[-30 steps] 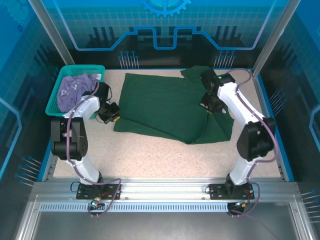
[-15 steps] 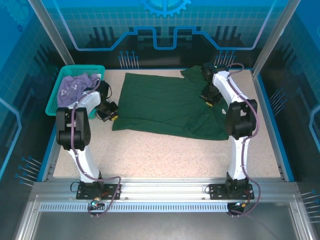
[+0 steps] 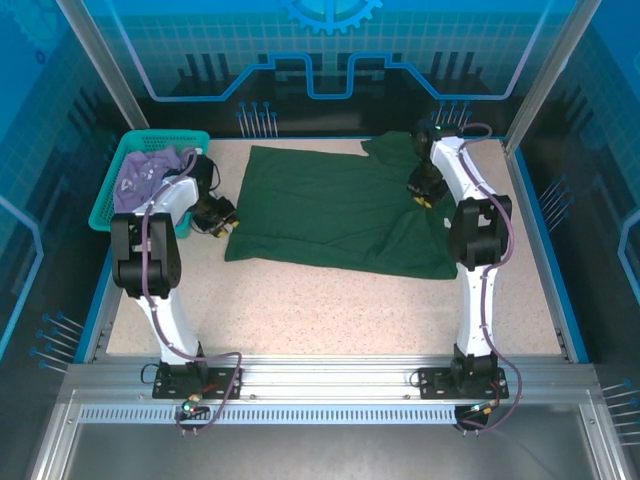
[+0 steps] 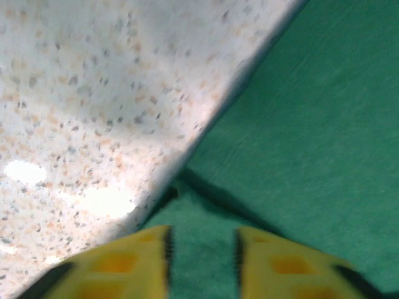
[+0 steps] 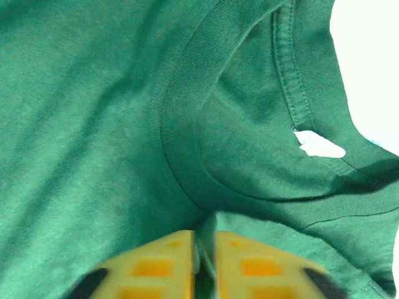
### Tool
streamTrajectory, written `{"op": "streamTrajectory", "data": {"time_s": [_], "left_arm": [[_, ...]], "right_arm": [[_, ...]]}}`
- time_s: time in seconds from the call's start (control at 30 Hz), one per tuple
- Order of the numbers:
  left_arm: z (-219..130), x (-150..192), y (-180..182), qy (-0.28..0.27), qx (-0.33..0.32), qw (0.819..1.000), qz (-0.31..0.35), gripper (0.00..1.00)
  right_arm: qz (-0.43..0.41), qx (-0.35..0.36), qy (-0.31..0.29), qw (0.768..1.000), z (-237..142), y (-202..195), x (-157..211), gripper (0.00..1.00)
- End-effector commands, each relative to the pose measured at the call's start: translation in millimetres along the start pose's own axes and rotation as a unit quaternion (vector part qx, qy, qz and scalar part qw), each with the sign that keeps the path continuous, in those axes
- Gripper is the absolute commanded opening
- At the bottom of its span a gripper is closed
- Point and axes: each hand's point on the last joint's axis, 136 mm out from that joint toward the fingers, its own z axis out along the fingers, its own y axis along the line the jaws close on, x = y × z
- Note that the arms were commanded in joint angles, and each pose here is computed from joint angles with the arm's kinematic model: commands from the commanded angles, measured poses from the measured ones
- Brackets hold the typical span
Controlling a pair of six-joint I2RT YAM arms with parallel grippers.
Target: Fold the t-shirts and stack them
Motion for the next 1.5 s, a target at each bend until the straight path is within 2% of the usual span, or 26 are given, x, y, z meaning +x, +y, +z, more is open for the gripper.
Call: {"op": "streamTrajectory", "data": {"time_s": [0.0,0.07,0.2,0.27,0.33,0.4,0.47,0.53,0.6,0.63,0.8,0.97,1.1,1.2,1.47], "left_arm": [[-25,-11,-4,-0.025,0.007,1.0,0.009,0.61],[-41,-8,-10,-0.037,0.024,0.999,0.012,0.71],[-61,14,-28,-0.035,0.069,0.997,0.02,0.73],[-69,29,-36,-0.036,0.077,0.996,0.035,0.69],[-72,50,-43,-0.035,0.086,0.994,0.053,0.55],[-67,75,-49,-0.023,0.098,0.992,0.076,0.47],[-55,93,-46,-0.011,0.093,0.991,0.091,0.38],[-41,105,-38,0.009,0.091,0.992,0.089,0.29],[-29,109,-32,0.019,0.085,0.992,0.091,0.26],[-24,109,-29,0.021,0.08,0.992,0.092,0.25],[1,96,-11,0.002,0.024,0.993,0.112,0.29],[28,75,14,-0.023,-0.054,0.99,0.13,0.33],[41,66,35,-0.035,-0.11,0.985,0.131,0.36],[40,63,49,-0.042,-0.15,0.979,0.129,0.37],[28,67,70,-0.055,-0.172,0.976,0.12,0.4]], "right_arm": [[-0.003,-0.025,0.022,0.999,-4,-4,-5,0.56],[-0.007,-0.048,0.009,0.999,-22,-7,-9,0.7],[-0.029,-0.1,-0.018,0.994,-58,-12,-3,0.73],[-0.035,-0.123,-0.022,0.992,-71,-20,11,0.7],[-0.042,-0.155,-0.022,0.987,-77,-29,33,0.67],[-0.046,-0.187,-0.009,0.981,-72,-35,57,0.62],[-0.043,-0.199,0.017,0.979,-57,-46,83,0.52],[-0.037,-0.189,0.037,0.981,-37,-61,104,0.39],[-0.025,-0.178,0.053,0.982,-18,-74,121,0.29],[-0.021,-0.18,0.059,0.982,-11,-77,127,0.26],[-0.012,-0.167,0.07,0.983,14,-84,136,0.27],[0.001,-0.141,0.098,0.985,43,-89,144,0.31],[0.026,-0.112,0.125,0.985,67,-108,153,0.37],[0.04,-0.098,0.144,0.984,76,-122,158,0.39],[0.043,-0.078,0.151,0.985,79,-147,163,0.49]]}}
